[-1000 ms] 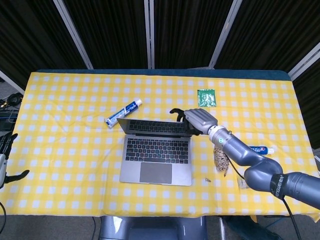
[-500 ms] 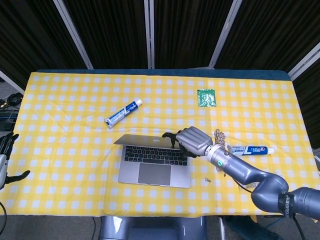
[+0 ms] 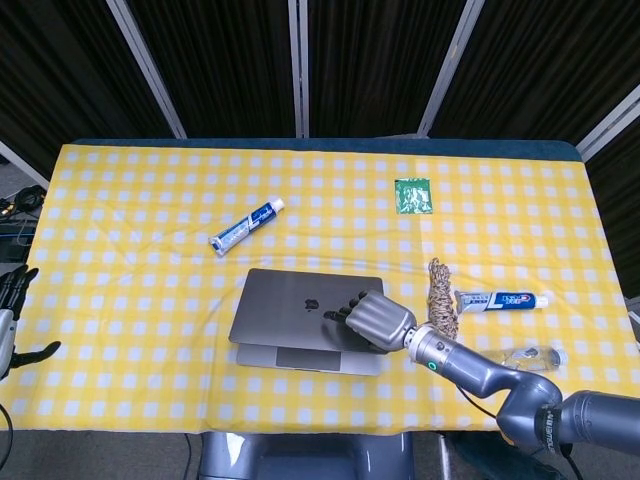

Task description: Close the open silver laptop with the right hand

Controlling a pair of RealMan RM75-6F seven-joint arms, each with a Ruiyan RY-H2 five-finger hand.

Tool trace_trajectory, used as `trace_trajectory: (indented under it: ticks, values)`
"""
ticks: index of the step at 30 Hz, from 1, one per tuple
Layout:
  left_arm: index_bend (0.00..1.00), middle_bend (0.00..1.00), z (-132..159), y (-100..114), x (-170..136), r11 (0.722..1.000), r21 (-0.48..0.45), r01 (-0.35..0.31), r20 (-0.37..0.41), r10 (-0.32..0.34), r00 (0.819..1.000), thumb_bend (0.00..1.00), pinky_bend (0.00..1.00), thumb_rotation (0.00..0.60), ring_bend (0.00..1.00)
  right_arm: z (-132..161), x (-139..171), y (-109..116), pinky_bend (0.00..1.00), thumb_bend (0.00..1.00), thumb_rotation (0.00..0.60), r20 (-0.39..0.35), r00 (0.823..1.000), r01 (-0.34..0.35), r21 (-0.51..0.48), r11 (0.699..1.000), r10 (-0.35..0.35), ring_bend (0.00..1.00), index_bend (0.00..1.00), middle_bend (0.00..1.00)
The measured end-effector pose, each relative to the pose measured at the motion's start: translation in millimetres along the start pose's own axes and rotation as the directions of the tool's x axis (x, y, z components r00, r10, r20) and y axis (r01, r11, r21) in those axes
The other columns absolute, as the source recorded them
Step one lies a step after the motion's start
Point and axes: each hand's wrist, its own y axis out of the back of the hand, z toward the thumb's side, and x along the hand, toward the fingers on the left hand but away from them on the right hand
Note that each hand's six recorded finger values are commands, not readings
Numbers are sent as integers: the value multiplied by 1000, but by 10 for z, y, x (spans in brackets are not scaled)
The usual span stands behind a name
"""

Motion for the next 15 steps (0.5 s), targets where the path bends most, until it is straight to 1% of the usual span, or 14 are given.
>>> trace_trajectory:
  ticks: [6, 10, 15]
  values:
    - [0, 0, 8, -17, -1, 1000, 2, 6, 0, -6, 1000, 0, 0, 600, 0, 63, -23, -215, 330, 1000, 600, -28, 1000, -4, 80, 997, 6, 322, 178, 298]
    - [0, 0, 8, -24, 0, 1000, 1, 9, -1, -9, 1000, 0, 0, 600, 0, 91, -35, -346, 319, 1000, 600, -55, 999, 10, 175, 985, -1, 319, 178, 294]
    - [0, 0, 12, -30, 1, 1000, 2, 11, 1, -11, 1000, 0, 0, 600, 0, 102, -23, -488, 312, 1000, 600, -75, 997, 21, 244, 970, -2, 314, 178, 291]
